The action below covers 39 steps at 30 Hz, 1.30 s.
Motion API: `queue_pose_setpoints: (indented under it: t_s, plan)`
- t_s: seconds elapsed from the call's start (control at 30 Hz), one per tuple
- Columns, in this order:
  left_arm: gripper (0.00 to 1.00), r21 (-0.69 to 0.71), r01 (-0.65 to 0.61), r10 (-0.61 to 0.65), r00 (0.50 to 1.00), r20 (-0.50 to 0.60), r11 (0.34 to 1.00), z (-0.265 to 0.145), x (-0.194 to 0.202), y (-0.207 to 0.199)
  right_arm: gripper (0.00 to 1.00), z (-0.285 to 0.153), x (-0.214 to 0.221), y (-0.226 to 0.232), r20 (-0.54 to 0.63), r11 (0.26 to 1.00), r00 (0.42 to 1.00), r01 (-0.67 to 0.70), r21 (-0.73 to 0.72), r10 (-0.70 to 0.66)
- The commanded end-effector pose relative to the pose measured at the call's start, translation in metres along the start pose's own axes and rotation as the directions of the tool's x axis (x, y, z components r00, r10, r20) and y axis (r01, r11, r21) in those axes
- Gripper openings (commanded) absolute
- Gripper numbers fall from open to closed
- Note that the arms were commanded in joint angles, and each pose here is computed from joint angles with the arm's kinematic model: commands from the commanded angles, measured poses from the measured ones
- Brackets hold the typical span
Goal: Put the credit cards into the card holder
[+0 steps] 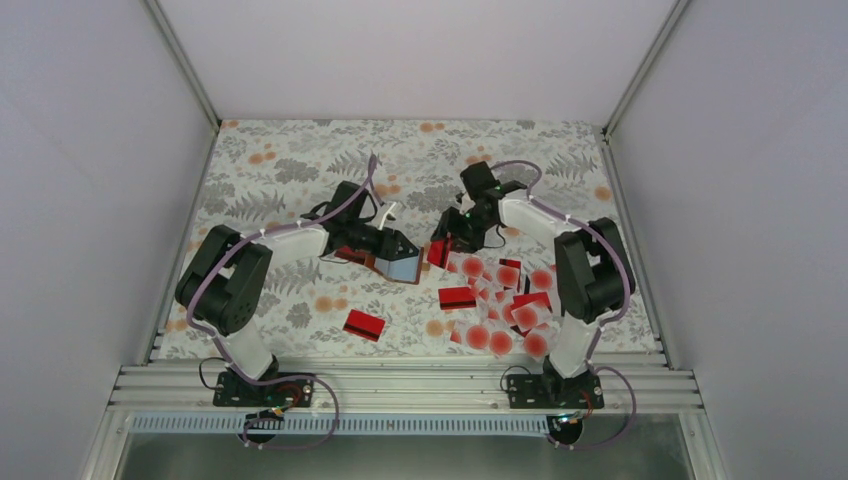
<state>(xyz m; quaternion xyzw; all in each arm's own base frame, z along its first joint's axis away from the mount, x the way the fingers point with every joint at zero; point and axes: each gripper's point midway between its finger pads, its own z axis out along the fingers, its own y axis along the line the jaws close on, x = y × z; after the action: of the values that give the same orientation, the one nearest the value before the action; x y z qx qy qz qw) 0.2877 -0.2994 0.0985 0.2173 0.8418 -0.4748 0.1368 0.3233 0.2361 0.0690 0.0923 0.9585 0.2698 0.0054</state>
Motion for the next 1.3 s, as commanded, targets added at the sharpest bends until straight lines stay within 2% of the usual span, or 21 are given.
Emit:
queue_pose_setpoints:
  t_s: [0.0,0.47,0.8,1.07,1.27]
  plan:
    - [0.45,0.037,-0.04,0.038,0.998,0.044,0.999,-0.007,-0.013,-0.014,0.46,0.002,-0.005,0.022,0.008,1.0,1.0,0.001,-0.03,-0.001]
    - [0.44,0.02,-0.012,0.011,0.999,0.051,1.0,-0.002,-0.026,-0.009,0.46,0.006,-0.007,0.051,0.023,0.999,0.999,0.042,-0.029,-0.041]
    - [0.36,-0.073,0.054,-0.051,0.998,0.049,0.996,0.002,-0.029,0.012,0.45,0.007,-0.008,0.061,0.026,0.997,0.998,0.06,-0.038,-0.059]
    - [0.35,-0.105,0.078,-0.074,0.996,0.049,0.991,0.004,-0.031,0.021,0.45,0.007,-0.008,0.065,0.024,0.997,0.998,0.067,-0.05,-0.066]
    - [0.27,-0.125,0.117,-0.111,0.992,0.053,0.985,0.008,-0.036,0.028,0.44,0.007,-0.007,0.067,0.023,0.996,0.997,0.075,-0.054,-0.074]
